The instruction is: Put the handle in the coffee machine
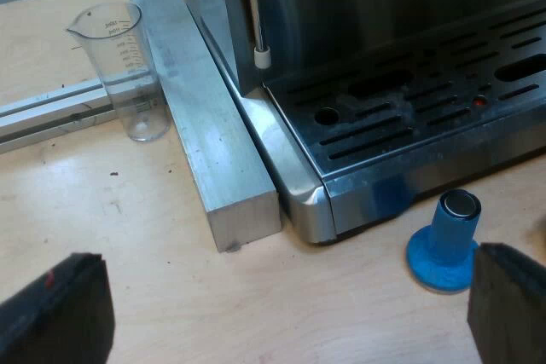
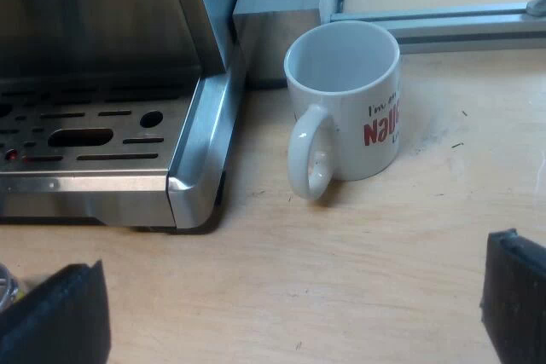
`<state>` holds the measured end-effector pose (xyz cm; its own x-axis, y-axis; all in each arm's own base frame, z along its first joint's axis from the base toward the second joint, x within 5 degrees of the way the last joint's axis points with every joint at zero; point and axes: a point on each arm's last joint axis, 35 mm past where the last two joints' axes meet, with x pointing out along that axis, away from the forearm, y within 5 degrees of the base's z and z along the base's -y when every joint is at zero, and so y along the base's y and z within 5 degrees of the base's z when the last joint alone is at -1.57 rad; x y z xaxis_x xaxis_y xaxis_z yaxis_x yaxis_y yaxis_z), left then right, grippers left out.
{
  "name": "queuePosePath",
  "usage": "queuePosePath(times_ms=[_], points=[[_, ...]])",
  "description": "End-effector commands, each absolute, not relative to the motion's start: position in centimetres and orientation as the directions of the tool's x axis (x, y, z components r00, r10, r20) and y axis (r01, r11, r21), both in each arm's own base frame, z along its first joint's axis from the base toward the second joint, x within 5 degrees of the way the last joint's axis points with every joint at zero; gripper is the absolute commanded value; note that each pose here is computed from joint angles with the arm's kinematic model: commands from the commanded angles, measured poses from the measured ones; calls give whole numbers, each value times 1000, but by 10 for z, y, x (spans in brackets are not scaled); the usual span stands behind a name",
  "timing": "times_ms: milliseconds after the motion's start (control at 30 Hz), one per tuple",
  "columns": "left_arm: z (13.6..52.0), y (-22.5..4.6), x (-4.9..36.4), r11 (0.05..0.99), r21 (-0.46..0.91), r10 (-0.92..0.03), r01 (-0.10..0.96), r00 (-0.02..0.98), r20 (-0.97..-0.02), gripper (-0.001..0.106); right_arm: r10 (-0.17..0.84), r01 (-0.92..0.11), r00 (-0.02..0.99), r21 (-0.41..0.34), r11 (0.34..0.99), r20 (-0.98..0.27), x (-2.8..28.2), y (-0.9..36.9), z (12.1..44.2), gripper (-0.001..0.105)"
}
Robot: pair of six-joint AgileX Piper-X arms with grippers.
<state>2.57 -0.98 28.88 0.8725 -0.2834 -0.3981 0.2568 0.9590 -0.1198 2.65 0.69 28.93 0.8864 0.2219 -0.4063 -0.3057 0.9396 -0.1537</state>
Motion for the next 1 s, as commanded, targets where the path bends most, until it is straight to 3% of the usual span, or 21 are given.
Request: queuePosePath(times_ms=[33,767,1000], points=[[290,-10,28,959,-121,-283,256,874,-396,85,220,-303,889,-157,940,-402,28,7,292,89],[290,-10,28,958,-122,-286,259,873,-396,85,220,-303,889,-157,940,-402,28,7,292,89],[292,-10,29,954,-124,-299,272,875,-381,85,218,-286,891,-121,950,-398,28,7,292,89]])
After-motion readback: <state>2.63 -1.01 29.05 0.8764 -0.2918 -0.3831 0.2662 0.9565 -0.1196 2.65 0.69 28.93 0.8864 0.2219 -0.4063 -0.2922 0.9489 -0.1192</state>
